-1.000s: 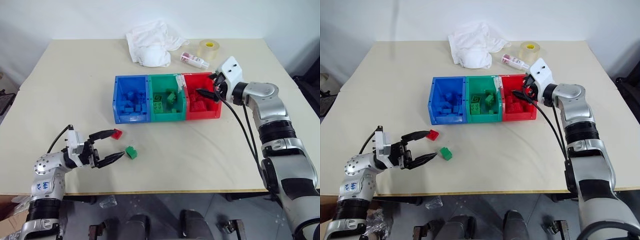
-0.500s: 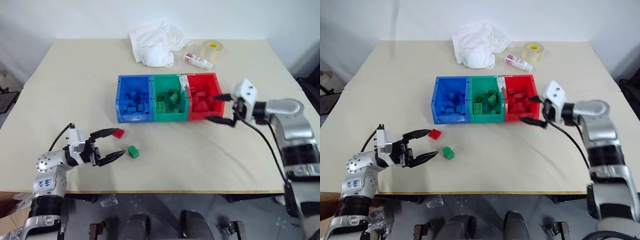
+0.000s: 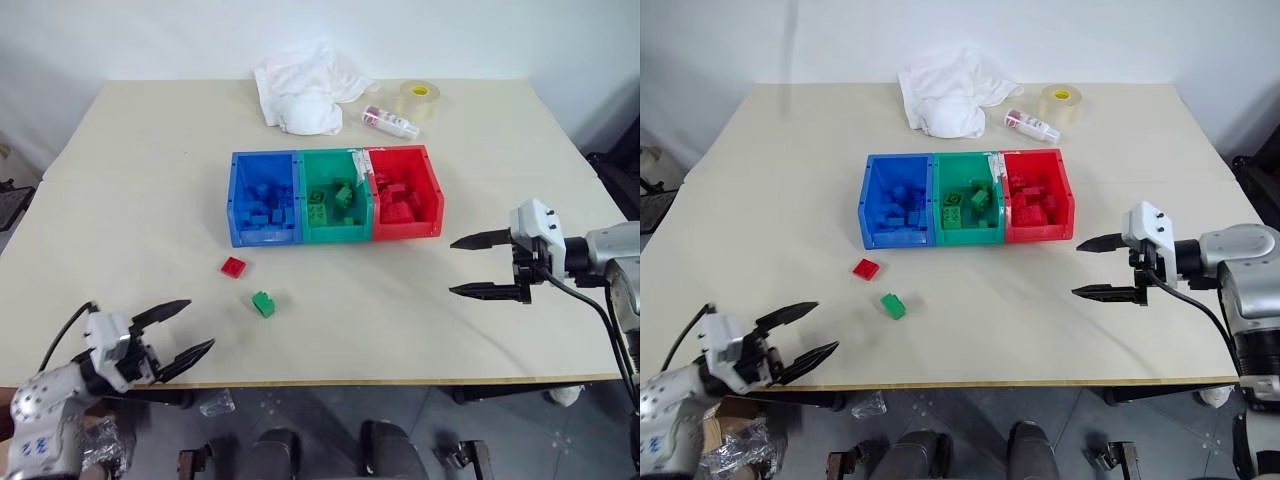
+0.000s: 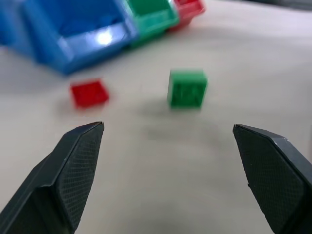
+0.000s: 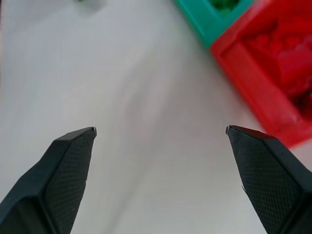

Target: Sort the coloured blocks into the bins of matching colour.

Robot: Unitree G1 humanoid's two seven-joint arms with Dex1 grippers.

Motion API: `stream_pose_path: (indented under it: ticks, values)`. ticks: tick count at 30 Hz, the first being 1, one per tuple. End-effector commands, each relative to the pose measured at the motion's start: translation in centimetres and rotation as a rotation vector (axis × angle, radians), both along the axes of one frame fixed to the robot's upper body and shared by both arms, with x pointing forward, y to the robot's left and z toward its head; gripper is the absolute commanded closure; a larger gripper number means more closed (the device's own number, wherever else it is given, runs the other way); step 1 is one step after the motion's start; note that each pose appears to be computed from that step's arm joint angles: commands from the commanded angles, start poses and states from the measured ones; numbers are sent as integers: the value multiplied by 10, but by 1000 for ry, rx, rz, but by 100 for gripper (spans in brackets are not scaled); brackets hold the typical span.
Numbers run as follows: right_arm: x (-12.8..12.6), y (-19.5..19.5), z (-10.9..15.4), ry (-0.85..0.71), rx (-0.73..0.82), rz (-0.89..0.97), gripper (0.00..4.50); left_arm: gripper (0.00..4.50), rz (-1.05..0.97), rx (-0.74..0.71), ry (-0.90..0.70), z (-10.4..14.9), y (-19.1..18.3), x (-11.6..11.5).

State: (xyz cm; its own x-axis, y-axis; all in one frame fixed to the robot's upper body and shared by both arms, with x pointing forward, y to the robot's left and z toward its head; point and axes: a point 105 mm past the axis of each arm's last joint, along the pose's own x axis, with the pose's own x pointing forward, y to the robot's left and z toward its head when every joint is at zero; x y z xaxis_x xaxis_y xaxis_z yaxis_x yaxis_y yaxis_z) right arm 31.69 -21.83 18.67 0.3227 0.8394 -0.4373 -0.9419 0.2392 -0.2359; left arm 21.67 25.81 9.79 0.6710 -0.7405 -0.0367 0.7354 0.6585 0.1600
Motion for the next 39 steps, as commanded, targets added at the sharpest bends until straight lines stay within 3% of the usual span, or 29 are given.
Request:
stream_pose_path:
  ticks: [1,5,9,15,23,32,39]
  values:
    - [1,8,6,-11,14,57,4,0,57,21,-28,12,10,-16]
    - [7,17,6,-16,31,80,4,0,107,19,-11,12,11,-30]
    - [10,23,6,-19,36,90,4,0,122,14,-20,14,2,-28]
    - [12,29,13,-54,73,81,4,0,88,44,-4,6,-24,0]
    - [2,27,9,-70,103,29,4,0,-77,91,-22,-1,-78,58]
    - [-8,20,8,-89,124,-41,4,0,-191,156,38,-18,-106,92]
    - [-15,16,6,-89,136,-74,0,206,-222,146,37,-16,-113,100]
